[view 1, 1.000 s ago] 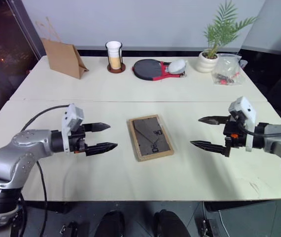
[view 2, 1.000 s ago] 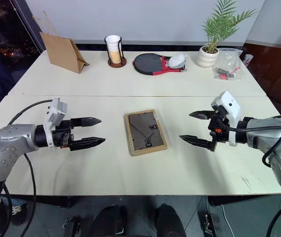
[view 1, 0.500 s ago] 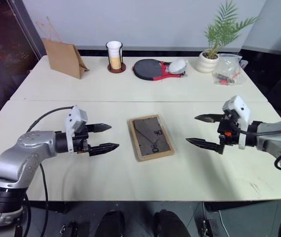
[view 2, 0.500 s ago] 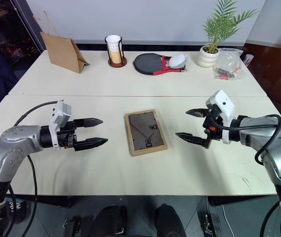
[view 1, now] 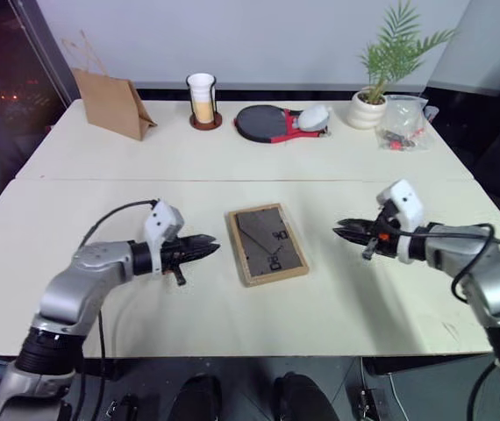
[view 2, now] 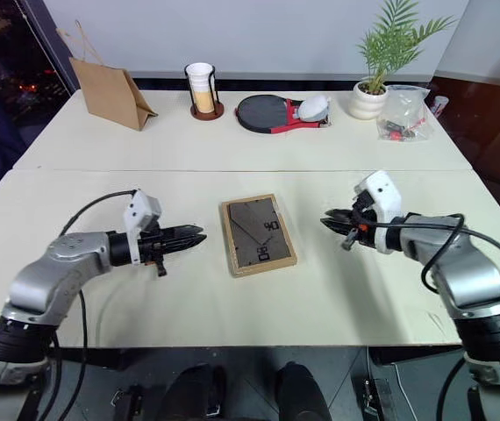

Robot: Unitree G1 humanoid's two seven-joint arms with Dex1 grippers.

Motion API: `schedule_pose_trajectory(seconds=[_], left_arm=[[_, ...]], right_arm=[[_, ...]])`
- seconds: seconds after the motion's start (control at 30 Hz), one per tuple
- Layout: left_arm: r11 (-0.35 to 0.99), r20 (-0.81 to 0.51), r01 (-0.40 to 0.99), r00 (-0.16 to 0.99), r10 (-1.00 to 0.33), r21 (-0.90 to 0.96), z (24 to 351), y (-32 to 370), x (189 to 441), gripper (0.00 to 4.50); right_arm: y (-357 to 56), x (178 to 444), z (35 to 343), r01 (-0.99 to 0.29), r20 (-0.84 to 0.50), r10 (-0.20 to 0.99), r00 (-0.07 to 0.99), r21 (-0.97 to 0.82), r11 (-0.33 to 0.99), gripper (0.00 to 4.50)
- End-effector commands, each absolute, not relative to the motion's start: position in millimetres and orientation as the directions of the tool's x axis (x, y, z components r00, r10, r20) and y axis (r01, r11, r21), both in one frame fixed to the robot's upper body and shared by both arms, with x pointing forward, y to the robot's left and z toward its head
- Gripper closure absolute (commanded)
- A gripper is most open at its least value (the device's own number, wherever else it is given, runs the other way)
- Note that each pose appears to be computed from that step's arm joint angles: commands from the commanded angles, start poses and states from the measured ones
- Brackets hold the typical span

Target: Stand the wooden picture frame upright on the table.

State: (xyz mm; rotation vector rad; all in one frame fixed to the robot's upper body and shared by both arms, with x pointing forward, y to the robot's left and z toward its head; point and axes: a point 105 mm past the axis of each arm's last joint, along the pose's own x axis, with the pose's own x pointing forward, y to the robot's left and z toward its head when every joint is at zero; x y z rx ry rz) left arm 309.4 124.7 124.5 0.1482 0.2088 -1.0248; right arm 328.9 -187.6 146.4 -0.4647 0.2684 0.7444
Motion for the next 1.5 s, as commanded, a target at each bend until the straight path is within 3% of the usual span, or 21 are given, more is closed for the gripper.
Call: schedule_pose_trajectory(seconds=[0.03,0.33,0.57,0.83,1.1,1.3,1.4,1.5], left_arm=[[0.504,-0.242,0.862,0.5,-0.832,0.05,116,111,309,4.47],[0.553,-0.288,0.83,0.549,-0.784,0.076,84,98,322,4.47],[0.563,-0.319,0.821,0.56,-0.764,0.094,79,107,319,4.47],[0.546,-0.368,0.833,0.536,-0.759,0.086,83,127,309,4.47],[0.536,-0.433,0.838,0.522,-0.734,0.102,80,144,305,4.47],[0.525,-0.457,0.85,0.482,-0.748,0.038,89,167,296,4.47],[0.528,-0.382,0.831,0.437,-0.815,-0.176,109,167,293,3.67],[0.486,-0.354,0.804,0.368,-0.86,-0.343,115,161,287,2.2]], right_arm=[[-177,335,137,-0.692,-0.387,0.576,0.72,-0.339,0.638,4.49],[-146,350,93,-0.675,-0.399,0.552,0.732,-0.316,0.667,4.49],[-105,328,88,-0.789,-0.426,0.669,0.609,-0.243,0.564,4.49],[-84,306,89,-0.846,-0.444,0.724,0.528,-0.2,0.494,4.49],[-85,305,87,-0.836,-0.468,0.698,0.542,-0.218,0.504,4.49],[-124,313,99,-0.783,-0.489,0.613,0.62,-0.34,0.52,4.49],[-137,310,124,-0.783,-0.453,0.639,0.622,-0.372,0.499,4.5],[-139,308,129,-0.789,-0.45,0.648,0.614,-0.381,0.482,4.5]])
